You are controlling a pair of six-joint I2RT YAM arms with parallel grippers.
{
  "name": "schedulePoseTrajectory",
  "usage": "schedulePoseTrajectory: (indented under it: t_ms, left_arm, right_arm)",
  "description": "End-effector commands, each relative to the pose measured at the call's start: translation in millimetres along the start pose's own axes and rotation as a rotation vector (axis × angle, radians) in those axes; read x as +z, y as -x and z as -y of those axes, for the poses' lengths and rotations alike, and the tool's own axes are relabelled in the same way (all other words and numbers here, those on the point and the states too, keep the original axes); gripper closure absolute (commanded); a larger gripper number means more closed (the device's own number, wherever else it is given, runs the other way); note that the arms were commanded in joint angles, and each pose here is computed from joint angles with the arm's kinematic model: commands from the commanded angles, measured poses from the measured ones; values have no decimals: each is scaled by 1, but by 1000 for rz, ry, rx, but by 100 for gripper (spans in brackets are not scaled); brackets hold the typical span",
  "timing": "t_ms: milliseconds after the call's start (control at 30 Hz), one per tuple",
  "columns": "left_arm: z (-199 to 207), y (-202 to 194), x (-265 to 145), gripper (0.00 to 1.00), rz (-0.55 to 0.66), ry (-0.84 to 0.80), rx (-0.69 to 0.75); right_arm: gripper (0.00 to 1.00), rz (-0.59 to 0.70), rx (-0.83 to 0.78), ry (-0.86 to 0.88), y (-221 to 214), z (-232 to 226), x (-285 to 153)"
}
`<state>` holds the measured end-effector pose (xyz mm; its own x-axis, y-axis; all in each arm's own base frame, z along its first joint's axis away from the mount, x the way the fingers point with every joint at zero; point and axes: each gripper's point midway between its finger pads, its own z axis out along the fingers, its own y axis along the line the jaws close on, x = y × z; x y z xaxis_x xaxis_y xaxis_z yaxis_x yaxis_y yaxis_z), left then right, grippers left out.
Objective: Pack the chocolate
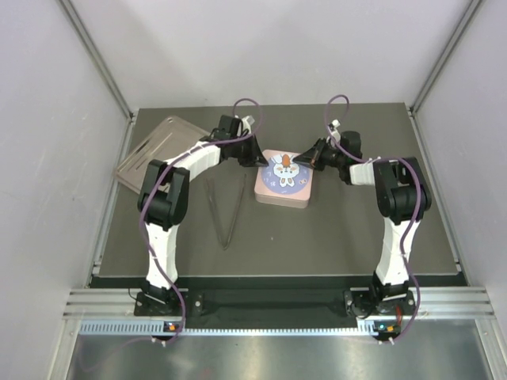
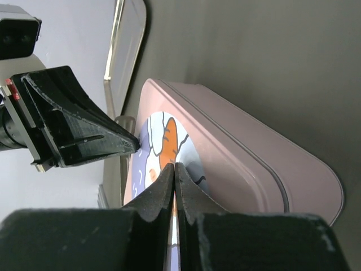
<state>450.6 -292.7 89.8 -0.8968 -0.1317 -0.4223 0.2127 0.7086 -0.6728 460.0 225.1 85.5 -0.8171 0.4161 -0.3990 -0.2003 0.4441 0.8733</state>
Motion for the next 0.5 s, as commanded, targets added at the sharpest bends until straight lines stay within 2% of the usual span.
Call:
schedulePoseTrajectory:
  t_ms: [0, 133, 267, 367, 400, 467]
  left_arm:
    - [-28, -8, 9, 90, -10, 86, 12]
    - [-14, 2, -6, 89, 14, 89, 47]
    - [0, 20, -33, 87, 54, 140, 63]
    - [25, 40, -75, 87, 144, 151, 80]
    - [41, 51, -101, 86, 209, 154, 98]
    - [48, 57, -128, 86, 273, 183, 108]
  right_arm:
    - [100, -12, -61, 44, 3, -8, 6]
    - [100, -26, -112, 48, 11, -23, 3]
    - [100, -26, -169, 106, 10, -69, -5]
    - [99, -56, -188, 149, -7, -101, -3]
    - [99, -61, -187, 161, -13, -108, -2]
    - [99, -106, -183, 184, -37, -125, 7]
